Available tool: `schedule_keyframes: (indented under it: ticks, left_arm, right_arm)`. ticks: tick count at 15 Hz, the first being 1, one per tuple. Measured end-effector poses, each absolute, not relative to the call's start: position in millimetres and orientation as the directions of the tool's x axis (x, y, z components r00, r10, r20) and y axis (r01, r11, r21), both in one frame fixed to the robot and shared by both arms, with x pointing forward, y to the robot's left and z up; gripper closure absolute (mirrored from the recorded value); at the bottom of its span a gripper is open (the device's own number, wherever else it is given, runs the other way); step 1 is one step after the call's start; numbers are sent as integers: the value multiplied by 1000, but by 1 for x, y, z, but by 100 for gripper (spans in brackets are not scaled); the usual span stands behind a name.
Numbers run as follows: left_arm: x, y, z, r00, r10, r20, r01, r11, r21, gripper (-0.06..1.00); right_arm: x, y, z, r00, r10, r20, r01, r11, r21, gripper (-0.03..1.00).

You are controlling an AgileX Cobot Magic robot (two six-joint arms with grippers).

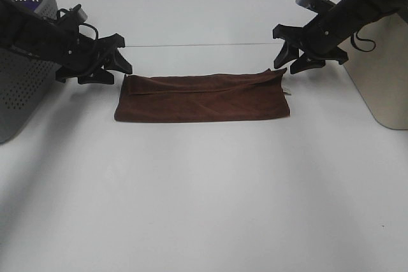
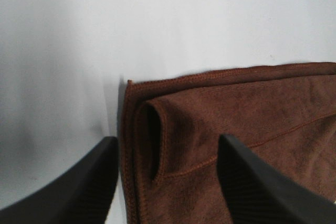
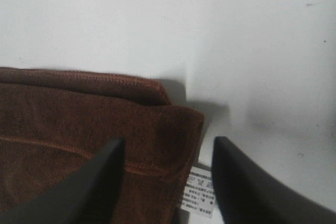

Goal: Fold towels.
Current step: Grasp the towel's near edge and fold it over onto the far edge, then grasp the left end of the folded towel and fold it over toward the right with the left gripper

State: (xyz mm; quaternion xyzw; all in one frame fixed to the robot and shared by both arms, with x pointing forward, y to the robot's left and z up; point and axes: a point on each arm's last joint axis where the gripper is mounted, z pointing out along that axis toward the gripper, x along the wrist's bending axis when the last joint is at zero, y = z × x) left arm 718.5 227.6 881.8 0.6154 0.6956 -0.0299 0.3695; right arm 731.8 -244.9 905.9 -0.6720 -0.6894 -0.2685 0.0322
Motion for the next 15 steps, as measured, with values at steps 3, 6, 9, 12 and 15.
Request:
schedule_keyframes:
  ticks: [3, 6, 9, 12, 15]
  left_arm:
    - [718, 227, 895, 50, 829, -557, 873, 234, 427, 18]
    - [715, 224, 906, 73, 816, -573, 879, 219, 424, 17]
    - [711, 217, 909, 96, 807, -582, 895, 186, 406, 17]
    - [708, 197, 906, 107, 838, -534, 899, 148, 413, 17]
    - [711, 199, 904, 8, 848, -530, 887, 239, 396, 17]
  right_arm:
    - [729, -244, 932, -117, 904, 411, 933, -42, 359, 24]
    - [723, -243, 954, -141, 895, 423, 933, -23, 360, 21]
    - [716, -241, 965, -157, 886, 437, 943, 3, 334, 21]
    - [712, -242, 964, -159, 889, 428, 954, 27, 299, 21]
    - [711, -245, 962, -160, 903, 399, 957, 43, 286, 21]
